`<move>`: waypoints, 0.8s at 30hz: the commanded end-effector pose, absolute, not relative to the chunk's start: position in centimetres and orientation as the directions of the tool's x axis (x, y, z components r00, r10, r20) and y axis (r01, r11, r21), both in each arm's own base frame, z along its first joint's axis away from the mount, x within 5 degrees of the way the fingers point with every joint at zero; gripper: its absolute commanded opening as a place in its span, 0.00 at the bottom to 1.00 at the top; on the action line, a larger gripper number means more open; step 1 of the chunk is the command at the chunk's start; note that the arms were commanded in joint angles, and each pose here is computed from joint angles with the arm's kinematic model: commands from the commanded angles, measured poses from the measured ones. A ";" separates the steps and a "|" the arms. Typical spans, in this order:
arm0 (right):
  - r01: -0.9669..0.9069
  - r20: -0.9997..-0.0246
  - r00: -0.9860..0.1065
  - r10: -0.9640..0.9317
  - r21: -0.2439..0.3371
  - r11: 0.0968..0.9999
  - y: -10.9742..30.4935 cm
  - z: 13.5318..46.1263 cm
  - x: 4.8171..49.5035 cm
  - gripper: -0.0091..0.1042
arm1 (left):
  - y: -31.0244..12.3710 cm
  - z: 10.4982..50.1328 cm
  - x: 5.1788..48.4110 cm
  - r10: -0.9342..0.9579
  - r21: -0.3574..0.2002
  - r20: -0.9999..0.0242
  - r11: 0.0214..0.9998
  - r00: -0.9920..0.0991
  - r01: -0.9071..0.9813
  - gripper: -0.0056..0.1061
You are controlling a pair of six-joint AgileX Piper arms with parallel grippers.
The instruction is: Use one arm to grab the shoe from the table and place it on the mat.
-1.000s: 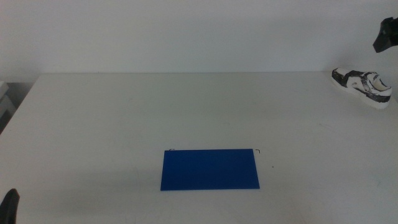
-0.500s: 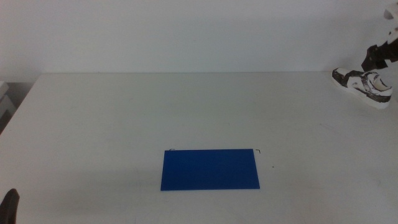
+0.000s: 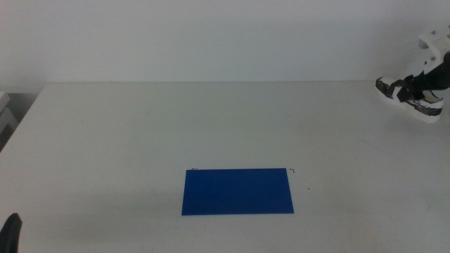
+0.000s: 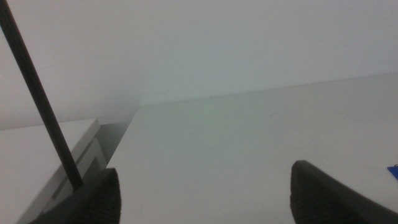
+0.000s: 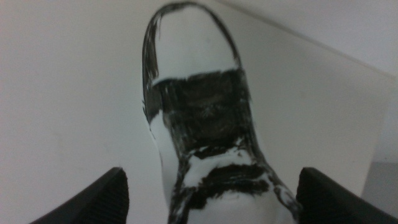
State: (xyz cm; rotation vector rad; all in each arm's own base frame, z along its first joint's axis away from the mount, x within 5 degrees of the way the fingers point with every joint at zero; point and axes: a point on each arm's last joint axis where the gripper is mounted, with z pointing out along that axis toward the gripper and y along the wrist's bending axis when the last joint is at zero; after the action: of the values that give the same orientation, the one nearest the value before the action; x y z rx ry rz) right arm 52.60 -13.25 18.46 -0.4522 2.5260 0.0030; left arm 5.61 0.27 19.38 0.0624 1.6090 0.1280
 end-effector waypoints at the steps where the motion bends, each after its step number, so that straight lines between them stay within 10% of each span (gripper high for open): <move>1: -0.297 -0.626 -0.703 -0.339 -0.175 0.939 -13.7 23.1 52.5 0.88 | 0.2 20.0 5.6 0.108 0.107 -0.993 0.994 0.041 -0.039 0.89; 10: -0.321 -0.602 -0.705 -0.377 -0.203 0.925 -14.2 22.0 52.7 0.68 | 0.2 20.0 5.6 0.108 0.107 -0.993 0.994 0.041 -0.039 0.89; 16: -0.335 -0.594 -0.704 -0.391 -0.207 0.919 -14.2 22.0 52.5 0.05 | 0.2 20.0 5.6 0.108 0.107 -0.993 0.994 0.041 -0.039 0.89; 24: -0.345 -0.614 -0.707 -0.352 -0.136 0.929 -12.8 25.4 51.4 0.05 | 0.2 20.0 5.6 0.108 0.107 -0.993 0.994 0.041 -0.039 0.89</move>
State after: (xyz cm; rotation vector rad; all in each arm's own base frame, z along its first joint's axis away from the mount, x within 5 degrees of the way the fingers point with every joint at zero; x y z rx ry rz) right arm 52.11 -13.07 18.51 -0.5137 2.5526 0.0527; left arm 5.61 0.27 19.38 0.0624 1.6090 0.1280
